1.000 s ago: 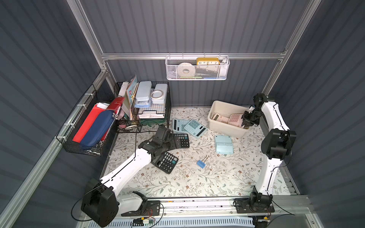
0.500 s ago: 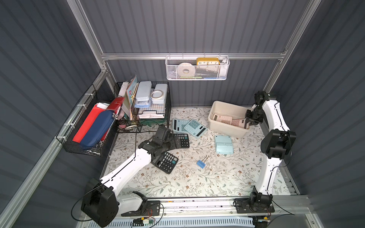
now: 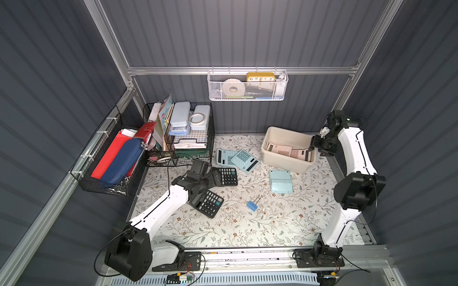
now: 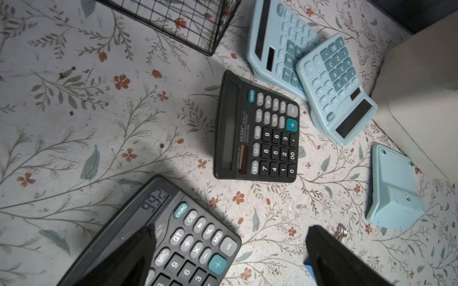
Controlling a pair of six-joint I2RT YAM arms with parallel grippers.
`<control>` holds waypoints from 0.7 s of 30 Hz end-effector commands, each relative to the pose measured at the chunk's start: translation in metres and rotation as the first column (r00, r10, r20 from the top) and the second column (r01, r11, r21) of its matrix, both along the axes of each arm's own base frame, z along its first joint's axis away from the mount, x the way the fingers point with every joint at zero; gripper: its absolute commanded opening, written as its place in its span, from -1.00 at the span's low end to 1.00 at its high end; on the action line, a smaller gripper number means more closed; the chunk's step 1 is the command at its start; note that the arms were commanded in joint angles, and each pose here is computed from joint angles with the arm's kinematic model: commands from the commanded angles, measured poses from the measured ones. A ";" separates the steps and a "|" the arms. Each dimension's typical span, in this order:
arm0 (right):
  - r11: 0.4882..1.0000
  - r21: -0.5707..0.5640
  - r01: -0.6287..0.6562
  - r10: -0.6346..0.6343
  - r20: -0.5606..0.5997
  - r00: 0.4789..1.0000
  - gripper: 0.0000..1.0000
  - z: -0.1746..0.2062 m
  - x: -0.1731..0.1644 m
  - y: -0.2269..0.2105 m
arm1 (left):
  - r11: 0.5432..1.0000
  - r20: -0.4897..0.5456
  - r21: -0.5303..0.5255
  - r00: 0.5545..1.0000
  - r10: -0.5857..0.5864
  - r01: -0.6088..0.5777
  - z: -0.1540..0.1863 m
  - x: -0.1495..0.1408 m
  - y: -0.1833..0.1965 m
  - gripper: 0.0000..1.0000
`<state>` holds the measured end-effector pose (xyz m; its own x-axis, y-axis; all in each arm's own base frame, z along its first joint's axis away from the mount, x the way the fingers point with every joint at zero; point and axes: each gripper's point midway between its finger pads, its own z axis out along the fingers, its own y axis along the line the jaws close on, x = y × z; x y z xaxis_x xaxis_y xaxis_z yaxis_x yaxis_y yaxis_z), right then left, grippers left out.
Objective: Put the calculator in the storage box
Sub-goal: Place the calculator in the storage box, then adjust the calculator at the center of the board.
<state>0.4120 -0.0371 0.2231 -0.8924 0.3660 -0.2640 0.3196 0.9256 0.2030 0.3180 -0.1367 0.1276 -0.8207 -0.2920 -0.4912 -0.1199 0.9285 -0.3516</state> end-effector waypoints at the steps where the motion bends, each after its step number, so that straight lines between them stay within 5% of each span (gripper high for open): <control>1: 0.994 0.090 -0.065 0.049 0.164 0.985 0.96 0.022 0.003 0.026 | 0.998 -0.045 -0.022 0.998 0.051 -0.052 -0.018 -0.002 0.016 0.98; 11: 0.934 0.143 -0.326 0.275 0.293 0.916 0.98 0.021 -0.043 0.133 | 0.973 -0.044 -0.009 0.973 0.228 -0.229 -0.026 0.006 0.076 0.98; 21: 0.762 0.100 -0.640 0.597 0.277 0.753 0.98 -0.015 -0.114 0.234 | 0.965 -0.118 -0.065 0.962 0.246 -0.254 -0.053 -0.005 0.090 0.98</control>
